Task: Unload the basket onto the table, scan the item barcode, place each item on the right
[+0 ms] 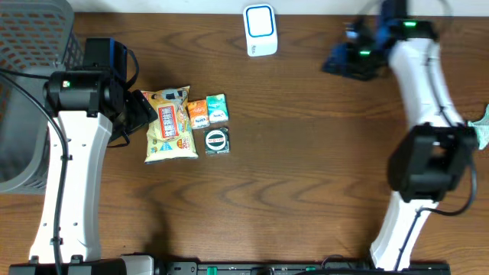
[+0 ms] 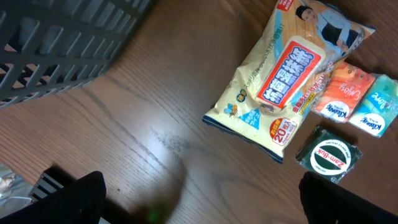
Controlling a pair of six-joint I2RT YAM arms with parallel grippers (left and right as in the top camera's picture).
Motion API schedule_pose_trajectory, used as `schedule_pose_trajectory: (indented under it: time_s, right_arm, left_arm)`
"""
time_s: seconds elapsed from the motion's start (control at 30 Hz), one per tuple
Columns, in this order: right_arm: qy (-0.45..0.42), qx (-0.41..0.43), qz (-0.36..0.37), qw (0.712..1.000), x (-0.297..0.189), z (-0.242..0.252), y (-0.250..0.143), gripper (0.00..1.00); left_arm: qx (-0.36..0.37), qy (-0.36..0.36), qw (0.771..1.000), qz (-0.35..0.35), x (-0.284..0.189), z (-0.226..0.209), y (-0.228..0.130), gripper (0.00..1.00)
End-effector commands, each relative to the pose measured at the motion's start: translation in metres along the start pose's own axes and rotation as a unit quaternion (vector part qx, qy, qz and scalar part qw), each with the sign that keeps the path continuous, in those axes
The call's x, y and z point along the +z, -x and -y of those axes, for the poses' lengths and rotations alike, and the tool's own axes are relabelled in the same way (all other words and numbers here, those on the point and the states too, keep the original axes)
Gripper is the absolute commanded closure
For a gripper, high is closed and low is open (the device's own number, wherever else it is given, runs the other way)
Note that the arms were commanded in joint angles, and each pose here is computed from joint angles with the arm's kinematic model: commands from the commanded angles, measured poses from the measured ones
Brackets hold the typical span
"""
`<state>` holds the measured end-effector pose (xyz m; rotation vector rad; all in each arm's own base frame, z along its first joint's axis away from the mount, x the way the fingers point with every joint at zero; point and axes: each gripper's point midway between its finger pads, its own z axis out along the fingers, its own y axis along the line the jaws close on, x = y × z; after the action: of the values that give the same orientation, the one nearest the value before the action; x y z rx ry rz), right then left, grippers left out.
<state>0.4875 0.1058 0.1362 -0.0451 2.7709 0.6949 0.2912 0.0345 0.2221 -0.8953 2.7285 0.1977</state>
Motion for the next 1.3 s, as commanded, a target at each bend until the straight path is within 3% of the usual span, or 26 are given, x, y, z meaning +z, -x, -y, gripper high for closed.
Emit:
schedule_pose_trajectory:
  time_s: [0.0,0.13,0.3,0.73,0.8,0.97,1.13,1.27]
  right_arm:
    - [0.028,-0.045,-0.024,0.998,0.044,-0.049,-0.011,0.41]
    - [0.038,-0.053,-0.005,0.998,0.089,-0.101,-0.011,0.37]
    - [0.062,-0.05,0.009,0.997,0.148,-0.157,-0.022,0.39]
    - [0.03,-0.036,-0.062,0.997,0.222,-0.163,-0.083,0.58]
    - [0.024,-0.034,-0.071,0.997,0.223,-0.162,-0.089,0.59]
    - [-0.034,-0.023,-0.079,0.996,0.218,-0.137,-0.093,0.73]
    - [-0.169,-0.004,-0.071,0.983,0.183,-0.08,-0.087,0.78]
    - [-0.287,-0.013,-0.064,0.956,0.125,-0.033,-0.078,0.78]
  left_arm:
    - [-0.004,0.006,1.0,0.001,0.0,-0.003,0.0,0.02]
    - [-0.004,0.006,1.0,0.001,0.0,-0.003,0.0,0.02]
    - [-0.004,0.006,1.0,0.001,0.0,-0.003,0.0,0.03]
    - [-0.004,0.006,1.0,0.001,0.0,-0.003,0.0,0.02]
    - [-0.004,0.006,1.0,0.001,0.0,-0.003,0.0,0.02]
    - [-0.004,0.006,1.0,0.001,0.0,-0.003,0.0,0.02]
    - [-0.004,0.006,1.0,0.001,0.0,-0.003,0.0,0.02]
    - [-0.004,0.006,1.0,0.001,0.0,-0.003,0.0,0.02]
